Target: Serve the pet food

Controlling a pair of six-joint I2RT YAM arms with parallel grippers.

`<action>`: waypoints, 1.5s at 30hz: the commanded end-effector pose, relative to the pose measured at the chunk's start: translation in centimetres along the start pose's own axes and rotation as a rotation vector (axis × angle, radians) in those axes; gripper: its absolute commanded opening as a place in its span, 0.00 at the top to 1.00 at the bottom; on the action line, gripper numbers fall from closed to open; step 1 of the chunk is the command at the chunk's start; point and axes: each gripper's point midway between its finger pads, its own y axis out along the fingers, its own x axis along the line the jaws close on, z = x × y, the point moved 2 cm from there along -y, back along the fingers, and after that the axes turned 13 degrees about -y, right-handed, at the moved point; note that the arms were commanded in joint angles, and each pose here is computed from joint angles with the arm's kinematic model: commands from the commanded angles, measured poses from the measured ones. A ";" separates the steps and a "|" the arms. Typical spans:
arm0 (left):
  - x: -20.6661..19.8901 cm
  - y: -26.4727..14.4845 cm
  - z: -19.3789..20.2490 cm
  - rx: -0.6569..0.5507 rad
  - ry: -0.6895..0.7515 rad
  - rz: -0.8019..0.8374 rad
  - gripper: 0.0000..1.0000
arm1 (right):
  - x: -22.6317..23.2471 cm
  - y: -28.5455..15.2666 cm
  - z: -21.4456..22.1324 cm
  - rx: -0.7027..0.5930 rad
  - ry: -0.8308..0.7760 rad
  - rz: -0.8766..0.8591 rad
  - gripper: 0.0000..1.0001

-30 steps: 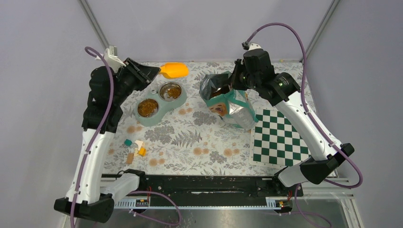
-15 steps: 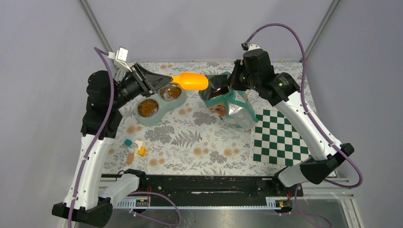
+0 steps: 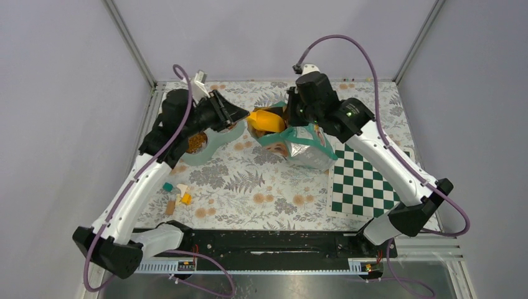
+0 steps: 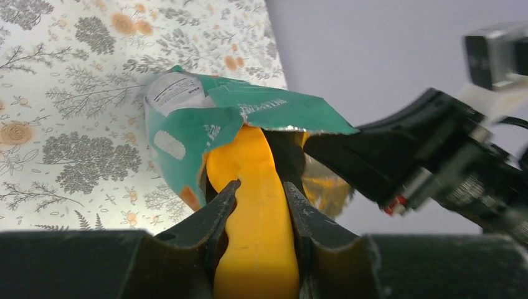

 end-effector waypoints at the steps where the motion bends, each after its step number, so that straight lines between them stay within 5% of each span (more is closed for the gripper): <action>1: 1.4 2.6 -0.5 -0.061 0.079 -0.091 1.00 | 3.0 -0.7 -4.1 -0.153 -0.021 -0.032 1.00; 13: 10.6 9.9 4.3 0.105 0.091 -0.303 1.00 | 5.7 3.6 -3.8 -0.092 0.023 -0.065 1.00; 22: 10.7 11.9 7.1 0.320 -0.122 -0.079 1.00 | 7.1 5.2 -2.4 -0.024 0.082 -0.118 1.00; 29: 6.3 8.5 3.0 0.269 -0.270 0.154 1.00 | 5.3 4.5 -4.0 -0.062 0.166 -0.113 1.00; 45: 4.6 1.3 -2.5 0.053 -0.430 0.199 1.00 | 1.2 0.5 -7.5 -0.182 0.251 -0.103 1.00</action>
